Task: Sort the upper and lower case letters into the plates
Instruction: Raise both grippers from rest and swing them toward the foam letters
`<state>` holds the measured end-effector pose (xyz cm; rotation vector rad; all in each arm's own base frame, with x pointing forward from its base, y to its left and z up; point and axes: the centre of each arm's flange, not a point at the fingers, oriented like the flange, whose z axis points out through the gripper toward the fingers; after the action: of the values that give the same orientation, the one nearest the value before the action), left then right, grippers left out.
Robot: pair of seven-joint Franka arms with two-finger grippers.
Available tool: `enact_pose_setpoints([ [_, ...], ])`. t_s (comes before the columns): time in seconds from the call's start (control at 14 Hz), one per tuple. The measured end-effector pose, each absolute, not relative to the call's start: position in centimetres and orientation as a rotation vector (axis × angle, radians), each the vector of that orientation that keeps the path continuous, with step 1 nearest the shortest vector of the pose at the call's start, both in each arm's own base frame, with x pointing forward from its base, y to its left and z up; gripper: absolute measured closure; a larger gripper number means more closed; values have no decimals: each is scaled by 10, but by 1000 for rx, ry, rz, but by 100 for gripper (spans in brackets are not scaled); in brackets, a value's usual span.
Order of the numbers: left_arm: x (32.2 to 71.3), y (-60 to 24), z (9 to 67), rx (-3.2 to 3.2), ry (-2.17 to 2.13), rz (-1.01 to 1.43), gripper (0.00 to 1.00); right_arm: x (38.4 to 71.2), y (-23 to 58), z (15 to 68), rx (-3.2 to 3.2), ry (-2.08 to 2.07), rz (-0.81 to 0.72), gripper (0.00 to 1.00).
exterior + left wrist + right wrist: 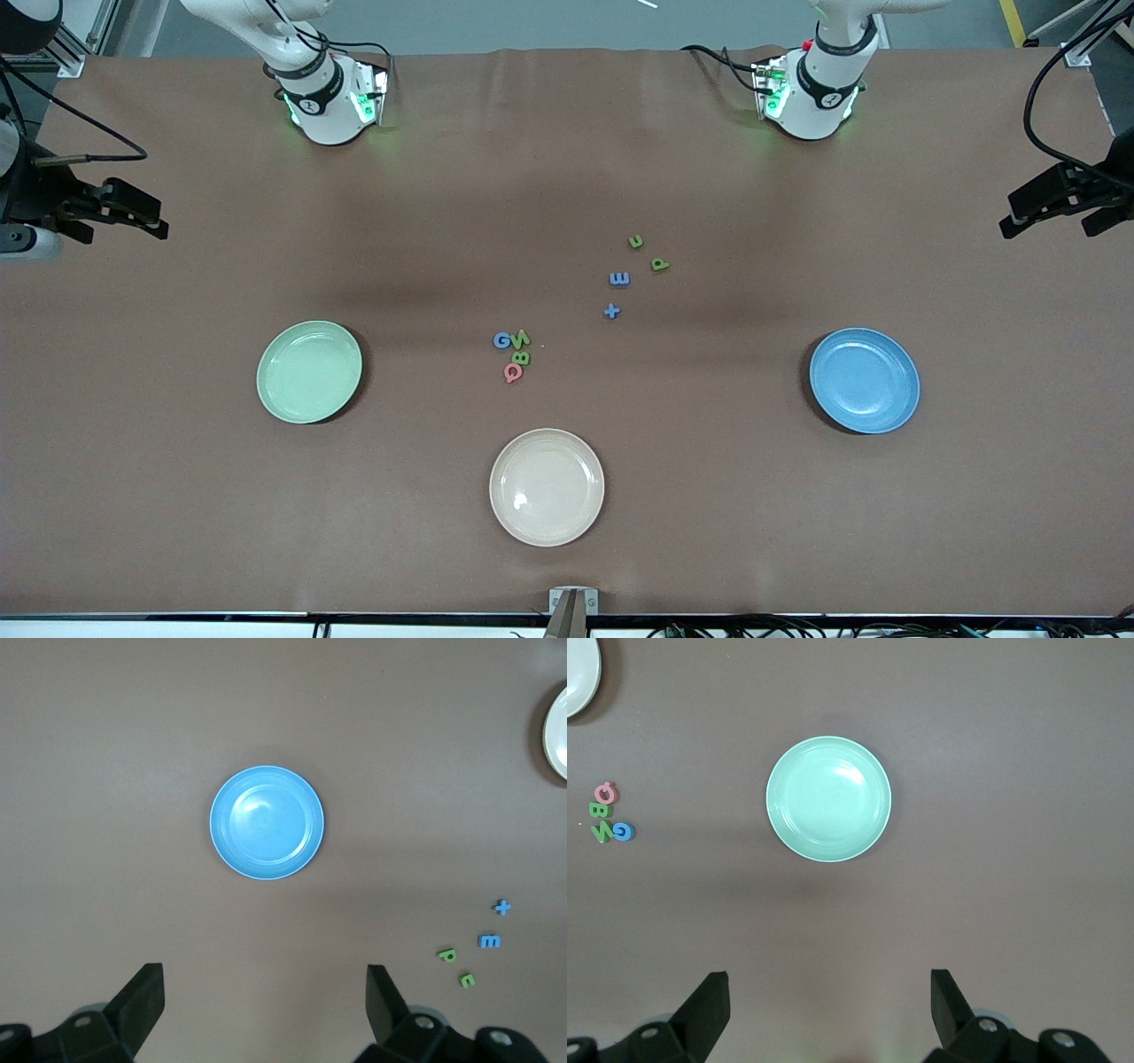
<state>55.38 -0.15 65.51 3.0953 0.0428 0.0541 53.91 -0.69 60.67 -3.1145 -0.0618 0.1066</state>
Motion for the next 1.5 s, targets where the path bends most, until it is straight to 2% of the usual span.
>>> enact_pose_setpoints([
  [0.57,560,-7,643,3096,-74,20,0,533,-7,607,-3114,-61,109,0],
  [1.15,577,-97,583,3082,-309,-169,0,534,-8,613,-3115,-57,88,0],
  [1.5,579,-111,571,3053,-289,-215,0,565,-11,568,-3115,-47,121,0],
])
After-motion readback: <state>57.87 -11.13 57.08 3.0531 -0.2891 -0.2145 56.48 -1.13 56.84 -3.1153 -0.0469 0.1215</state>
